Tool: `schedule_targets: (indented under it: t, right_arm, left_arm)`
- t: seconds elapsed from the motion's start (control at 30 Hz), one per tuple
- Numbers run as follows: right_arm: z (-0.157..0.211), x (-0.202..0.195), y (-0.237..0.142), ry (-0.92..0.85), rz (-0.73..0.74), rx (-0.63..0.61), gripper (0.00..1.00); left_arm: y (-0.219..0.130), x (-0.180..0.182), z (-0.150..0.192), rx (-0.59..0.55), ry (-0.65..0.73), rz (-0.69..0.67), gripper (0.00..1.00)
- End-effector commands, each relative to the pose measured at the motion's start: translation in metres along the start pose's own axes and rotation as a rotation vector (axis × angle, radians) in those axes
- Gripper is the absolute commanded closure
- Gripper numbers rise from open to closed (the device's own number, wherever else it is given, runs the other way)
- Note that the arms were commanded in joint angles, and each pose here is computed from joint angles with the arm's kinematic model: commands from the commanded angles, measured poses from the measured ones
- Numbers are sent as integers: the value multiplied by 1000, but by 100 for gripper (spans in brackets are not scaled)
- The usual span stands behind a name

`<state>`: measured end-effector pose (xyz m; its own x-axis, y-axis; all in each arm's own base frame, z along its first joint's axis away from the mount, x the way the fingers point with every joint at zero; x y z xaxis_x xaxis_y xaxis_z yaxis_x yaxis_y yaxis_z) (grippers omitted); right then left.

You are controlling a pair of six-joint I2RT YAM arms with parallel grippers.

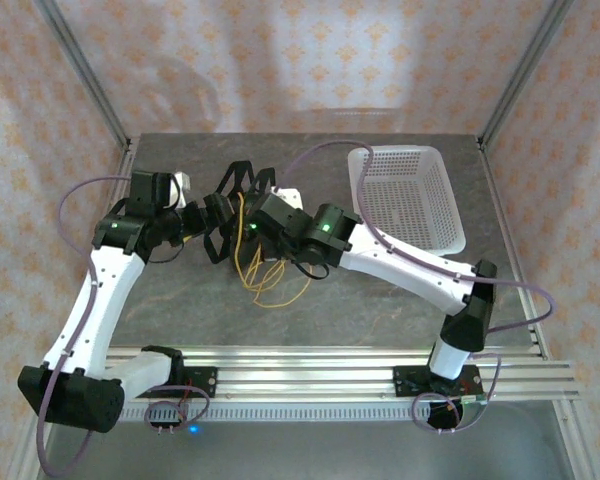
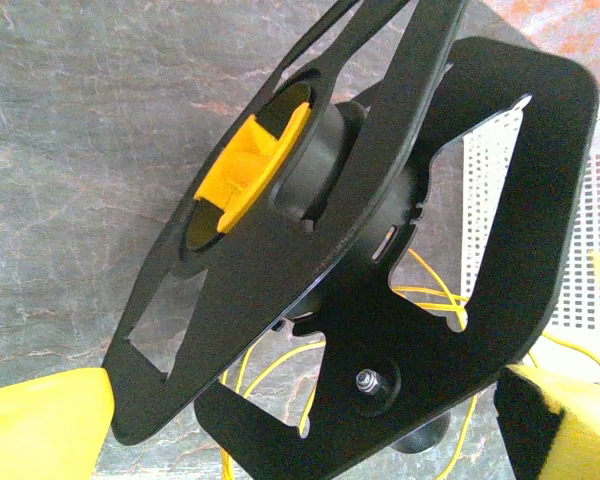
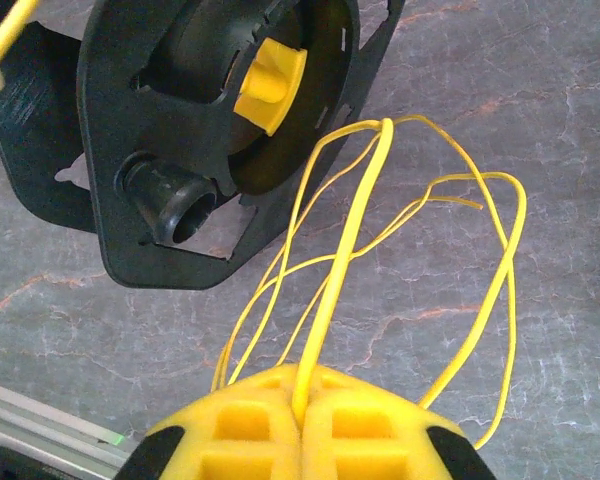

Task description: Wrap the cables

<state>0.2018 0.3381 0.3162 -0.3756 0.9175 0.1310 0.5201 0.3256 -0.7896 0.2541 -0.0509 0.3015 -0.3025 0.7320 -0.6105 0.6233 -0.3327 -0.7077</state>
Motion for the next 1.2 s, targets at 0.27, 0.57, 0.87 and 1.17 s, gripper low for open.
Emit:
schedule_targets:
  t: [0.27,0.57,0.87,1.17]
  right_arm:
    - [0,12,18,-14,91,27,100]
    - [-3,26,33,16,153,22,100]
    - [-4,36,43,1,190,-4,100]
    - [-6,43,49,-4,187,-14,100]
  left_arm:
    - [-34,4,-2,-136,24,-34,1]
    - [-30,4,0,-117,65,-23,1]
    - [-12,0,-10,-12,107,-89,1]
    - [-3,1,-13,-10,149,-119,1]
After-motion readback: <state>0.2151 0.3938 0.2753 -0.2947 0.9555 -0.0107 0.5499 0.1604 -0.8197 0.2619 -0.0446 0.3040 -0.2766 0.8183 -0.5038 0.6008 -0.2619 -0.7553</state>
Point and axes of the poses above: each hand's point on the last joint's axis, 136 mm out from that joint toward the fingers, its own y axis out along the fingers, its own x axis along the line the jaws close on, z = x × y, the point moved 7 cm from there along -y, back along the fingers, and after that the axes turned 10 degrees about -y, right-handed, at the moved point
